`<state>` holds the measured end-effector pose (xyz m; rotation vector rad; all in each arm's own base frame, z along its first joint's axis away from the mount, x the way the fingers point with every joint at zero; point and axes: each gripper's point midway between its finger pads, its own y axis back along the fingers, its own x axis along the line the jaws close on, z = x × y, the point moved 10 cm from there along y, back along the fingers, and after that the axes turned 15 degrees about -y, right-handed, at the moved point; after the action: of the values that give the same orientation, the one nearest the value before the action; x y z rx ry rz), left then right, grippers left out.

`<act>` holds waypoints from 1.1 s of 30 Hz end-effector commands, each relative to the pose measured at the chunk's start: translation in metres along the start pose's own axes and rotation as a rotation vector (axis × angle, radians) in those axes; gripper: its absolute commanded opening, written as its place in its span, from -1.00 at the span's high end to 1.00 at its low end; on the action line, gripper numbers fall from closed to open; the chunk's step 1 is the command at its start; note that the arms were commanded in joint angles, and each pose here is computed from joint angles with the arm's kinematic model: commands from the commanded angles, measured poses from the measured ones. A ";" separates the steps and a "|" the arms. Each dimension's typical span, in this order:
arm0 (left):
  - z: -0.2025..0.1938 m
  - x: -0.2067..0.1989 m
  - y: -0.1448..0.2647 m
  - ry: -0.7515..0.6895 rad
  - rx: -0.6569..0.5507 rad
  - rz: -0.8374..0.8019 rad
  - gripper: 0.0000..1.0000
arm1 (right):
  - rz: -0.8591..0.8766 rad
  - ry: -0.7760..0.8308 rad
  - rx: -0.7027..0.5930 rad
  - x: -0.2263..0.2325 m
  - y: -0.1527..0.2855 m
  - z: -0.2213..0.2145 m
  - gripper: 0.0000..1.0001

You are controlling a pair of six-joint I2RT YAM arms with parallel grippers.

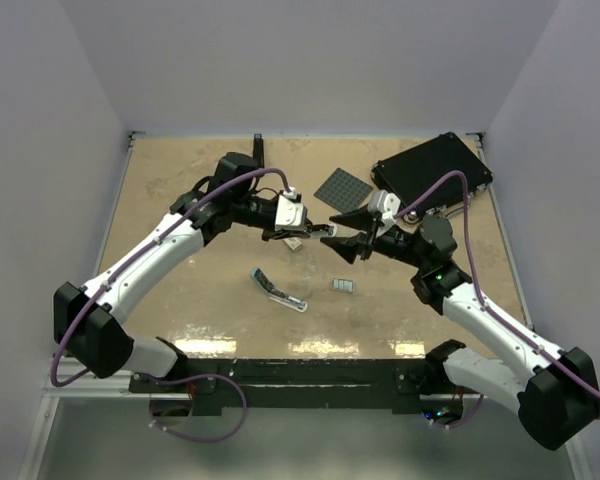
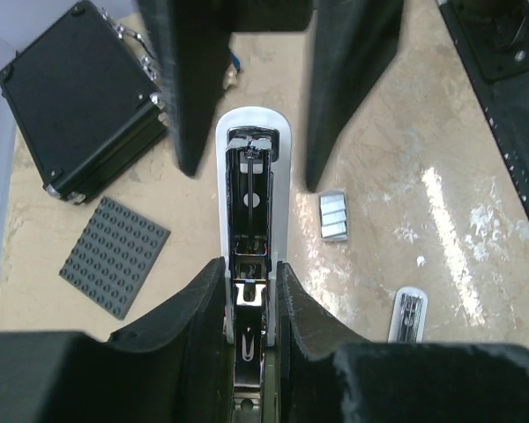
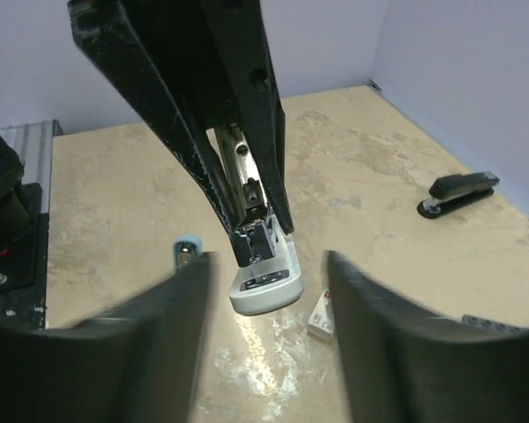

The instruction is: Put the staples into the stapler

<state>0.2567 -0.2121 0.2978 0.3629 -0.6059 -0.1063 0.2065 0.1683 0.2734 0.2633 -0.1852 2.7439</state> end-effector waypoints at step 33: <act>-0.105 -0.069 -0.082 -0.120 0.772 -0.486 1.00 | -1.209 -0.498 -0.211 -0.004 0.110 -0.035 -0.97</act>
<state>0.2549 -0.2383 0.1460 1.2425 -0.5749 -0.3625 0.1632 0.0727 0.2301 0.6932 -0.2950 1.4532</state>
